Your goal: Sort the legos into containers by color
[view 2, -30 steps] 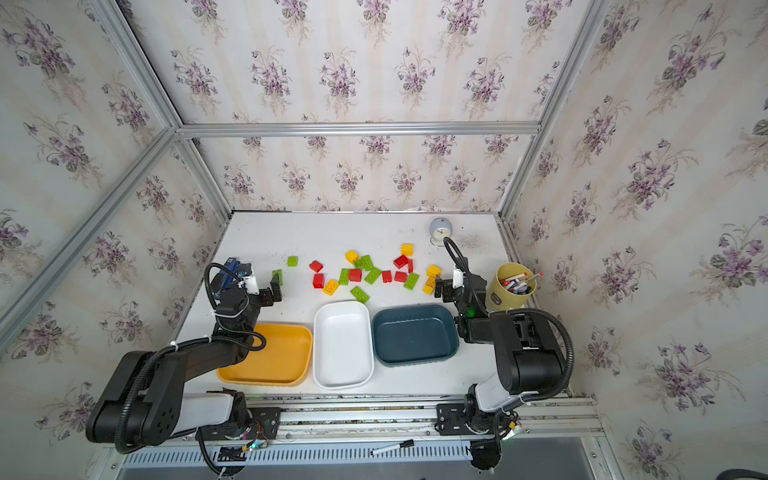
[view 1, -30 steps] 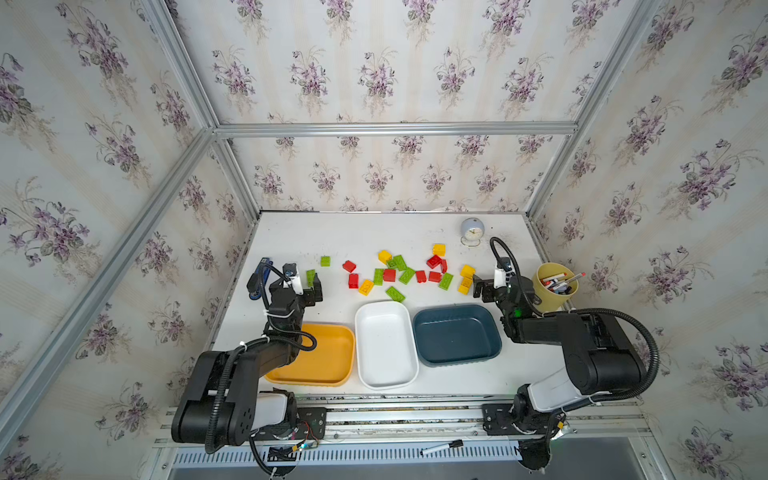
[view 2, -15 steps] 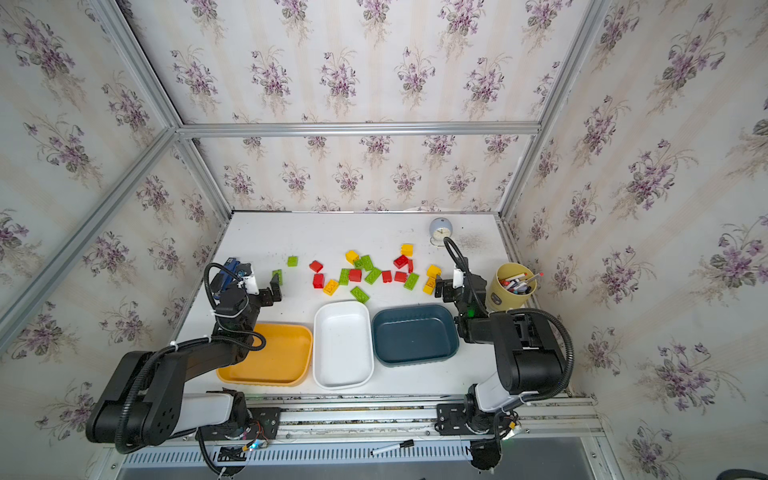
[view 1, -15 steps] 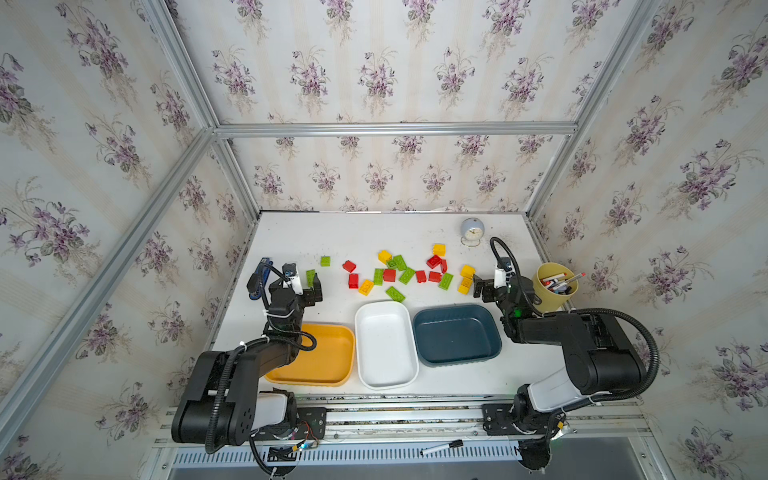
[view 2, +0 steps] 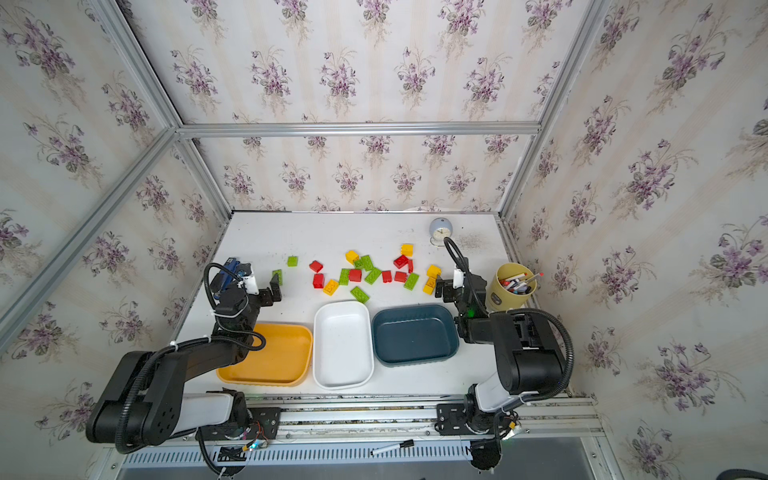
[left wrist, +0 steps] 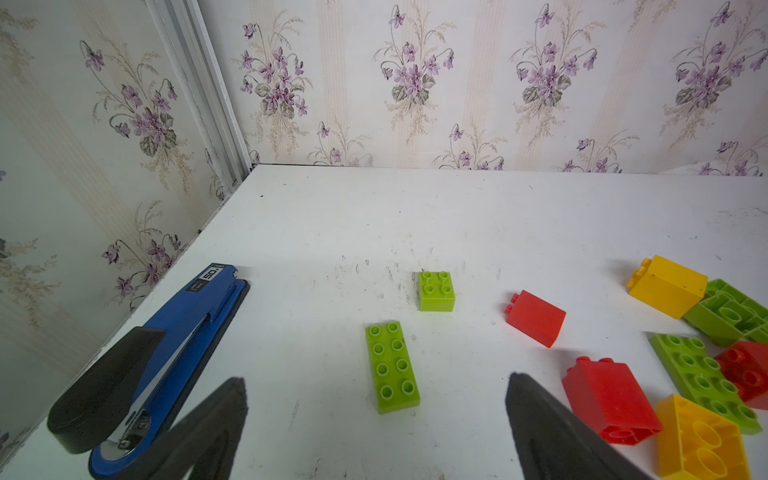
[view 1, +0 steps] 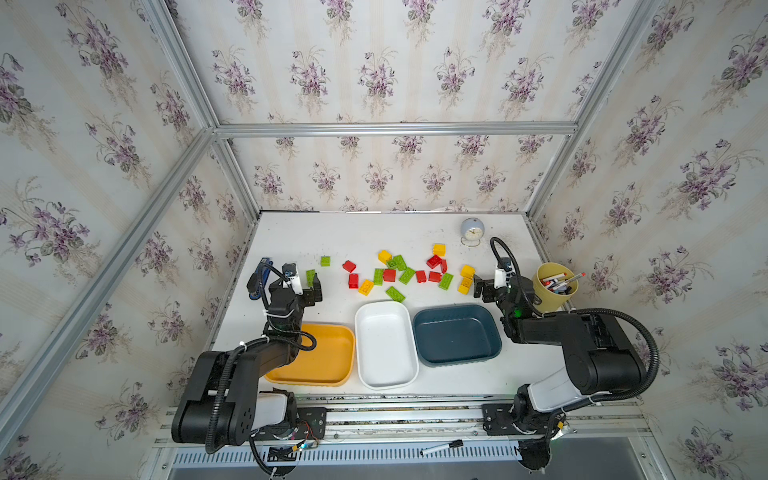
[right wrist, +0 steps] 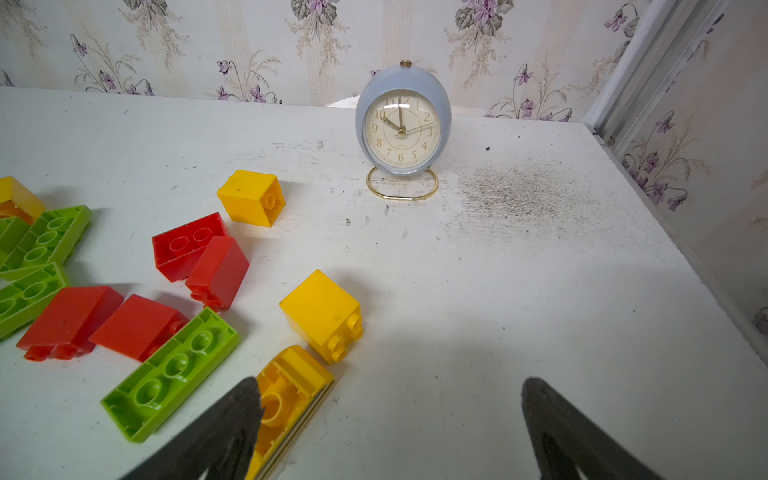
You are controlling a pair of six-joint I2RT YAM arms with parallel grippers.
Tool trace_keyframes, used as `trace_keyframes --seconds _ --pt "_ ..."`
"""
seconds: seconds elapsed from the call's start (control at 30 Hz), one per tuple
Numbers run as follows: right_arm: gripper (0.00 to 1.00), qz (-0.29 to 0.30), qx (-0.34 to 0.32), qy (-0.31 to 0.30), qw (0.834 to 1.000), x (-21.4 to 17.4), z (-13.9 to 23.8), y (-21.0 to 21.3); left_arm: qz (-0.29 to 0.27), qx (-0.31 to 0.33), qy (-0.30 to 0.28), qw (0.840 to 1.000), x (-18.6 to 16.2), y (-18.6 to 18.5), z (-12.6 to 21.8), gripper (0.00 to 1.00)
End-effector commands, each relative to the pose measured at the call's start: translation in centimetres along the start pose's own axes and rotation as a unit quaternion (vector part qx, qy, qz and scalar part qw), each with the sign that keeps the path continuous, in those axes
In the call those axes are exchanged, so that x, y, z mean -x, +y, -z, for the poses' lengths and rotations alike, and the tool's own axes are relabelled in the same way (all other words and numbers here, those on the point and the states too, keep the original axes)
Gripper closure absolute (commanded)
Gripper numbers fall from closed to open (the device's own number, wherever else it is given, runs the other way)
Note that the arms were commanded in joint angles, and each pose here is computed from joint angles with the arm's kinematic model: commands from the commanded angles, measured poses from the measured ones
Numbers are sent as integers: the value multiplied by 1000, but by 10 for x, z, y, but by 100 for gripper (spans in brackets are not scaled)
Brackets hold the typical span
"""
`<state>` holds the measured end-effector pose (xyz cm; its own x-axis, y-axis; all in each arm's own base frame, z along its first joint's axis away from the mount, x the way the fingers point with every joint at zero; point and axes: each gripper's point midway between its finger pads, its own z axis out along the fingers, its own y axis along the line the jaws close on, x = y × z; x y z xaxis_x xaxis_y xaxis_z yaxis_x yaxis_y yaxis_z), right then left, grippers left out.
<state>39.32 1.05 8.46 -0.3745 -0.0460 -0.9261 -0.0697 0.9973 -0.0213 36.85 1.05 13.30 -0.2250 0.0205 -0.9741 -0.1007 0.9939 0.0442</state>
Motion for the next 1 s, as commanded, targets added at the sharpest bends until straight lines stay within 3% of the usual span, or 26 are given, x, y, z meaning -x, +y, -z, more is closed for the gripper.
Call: trace_keyframes --seconds 0.0,0.27,0.53,0.77,0.97 --pt "0 0 -3 -23 1000 15 4 -1 -4 -16 -24 1000 16 -5 0 0" --pt "0 10 20 -30 999 50 27 7 -7 -36 27 999 60 -12 4 1" --pt "0 7 94 -40 995 100 59 31 62 -49 156 985 73 -21 11 1" --pt "0 0 191 15 981 112 76 63 111 -33 332 936 34 -29 14 1" --pt "0 -10 256 91 962 110 93 89 90 1 407 909 16 -21 8 1"
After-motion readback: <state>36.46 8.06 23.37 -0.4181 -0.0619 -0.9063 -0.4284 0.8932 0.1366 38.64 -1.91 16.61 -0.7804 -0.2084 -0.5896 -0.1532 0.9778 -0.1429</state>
